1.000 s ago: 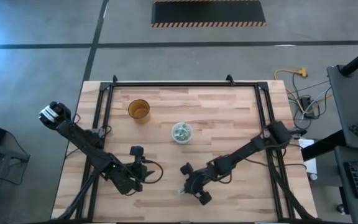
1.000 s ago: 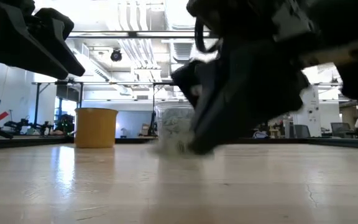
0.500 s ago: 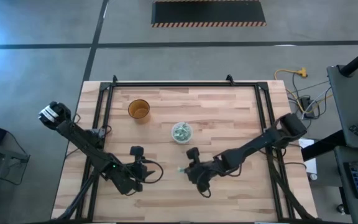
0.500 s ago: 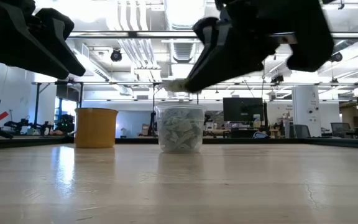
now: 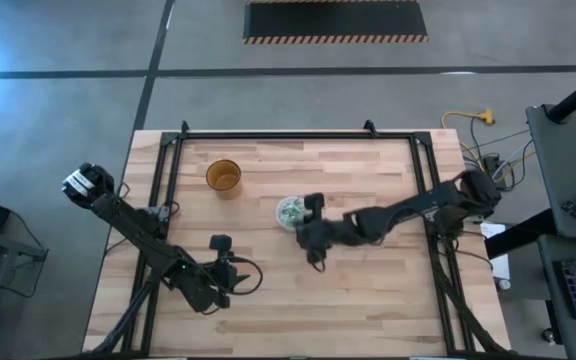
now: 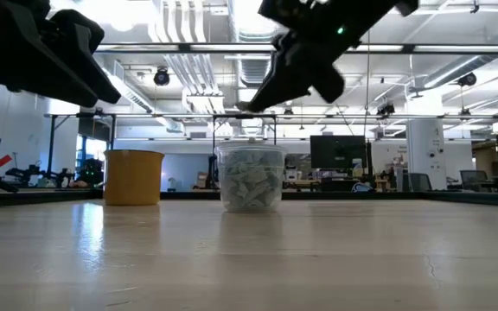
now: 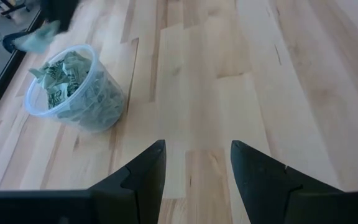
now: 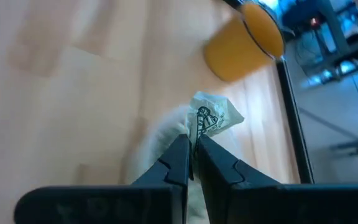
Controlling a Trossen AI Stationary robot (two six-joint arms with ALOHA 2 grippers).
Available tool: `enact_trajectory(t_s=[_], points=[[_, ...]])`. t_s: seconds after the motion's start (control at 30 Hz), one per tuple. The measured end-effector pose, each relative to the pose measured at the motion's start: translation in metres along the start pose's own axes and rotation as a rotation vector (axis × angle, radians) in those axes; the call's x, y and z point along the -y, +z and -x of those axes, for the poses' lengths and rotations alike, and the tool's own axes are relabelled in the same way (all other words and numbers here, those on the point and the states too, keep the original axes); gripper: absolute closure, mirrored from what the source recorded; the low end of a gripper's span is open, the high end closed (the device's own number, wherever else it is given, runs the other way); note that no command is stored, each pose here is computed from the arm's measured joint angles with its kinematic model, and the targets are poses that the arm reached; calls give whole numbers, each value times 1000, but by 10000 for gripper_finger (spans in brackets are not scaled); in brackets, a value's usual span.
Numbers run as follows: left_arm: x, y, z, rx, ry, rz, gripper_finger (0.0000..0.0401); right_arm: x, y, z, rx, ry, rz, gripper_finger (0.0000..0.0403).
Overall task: Pick and place Stevia / Truvia into bins
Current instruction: Put the stevia packet into the transparent container
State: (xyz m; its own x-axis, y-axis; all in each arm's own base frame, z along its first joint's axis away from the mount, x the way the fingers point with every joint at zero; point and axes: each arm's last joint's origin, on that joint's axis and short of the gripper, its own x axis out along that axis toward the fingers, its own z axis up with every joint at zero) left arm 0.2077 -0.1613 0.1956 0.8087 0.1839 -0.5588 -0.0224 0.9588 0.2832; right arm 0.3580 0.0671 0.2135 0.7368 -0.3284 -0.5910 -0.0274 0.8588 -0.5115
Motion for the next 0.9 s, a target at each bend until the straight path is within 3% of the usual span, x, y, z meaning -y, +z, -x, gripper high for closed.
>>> enact_trajectory(t_s=[0.3, 0.57, 0.9], points=[[0, 0, 0, 1, 0, -16, 236, 31, -22, -21, -70, -1, -64, 385], [0, 2, 0, 16, -4, -10, 236, 37, -26, -27, -35, 116, -97, 385], [0, 2, 0, 16, -3, -9, 236, 37, -33, -30, -27, 111, -136, 385]])
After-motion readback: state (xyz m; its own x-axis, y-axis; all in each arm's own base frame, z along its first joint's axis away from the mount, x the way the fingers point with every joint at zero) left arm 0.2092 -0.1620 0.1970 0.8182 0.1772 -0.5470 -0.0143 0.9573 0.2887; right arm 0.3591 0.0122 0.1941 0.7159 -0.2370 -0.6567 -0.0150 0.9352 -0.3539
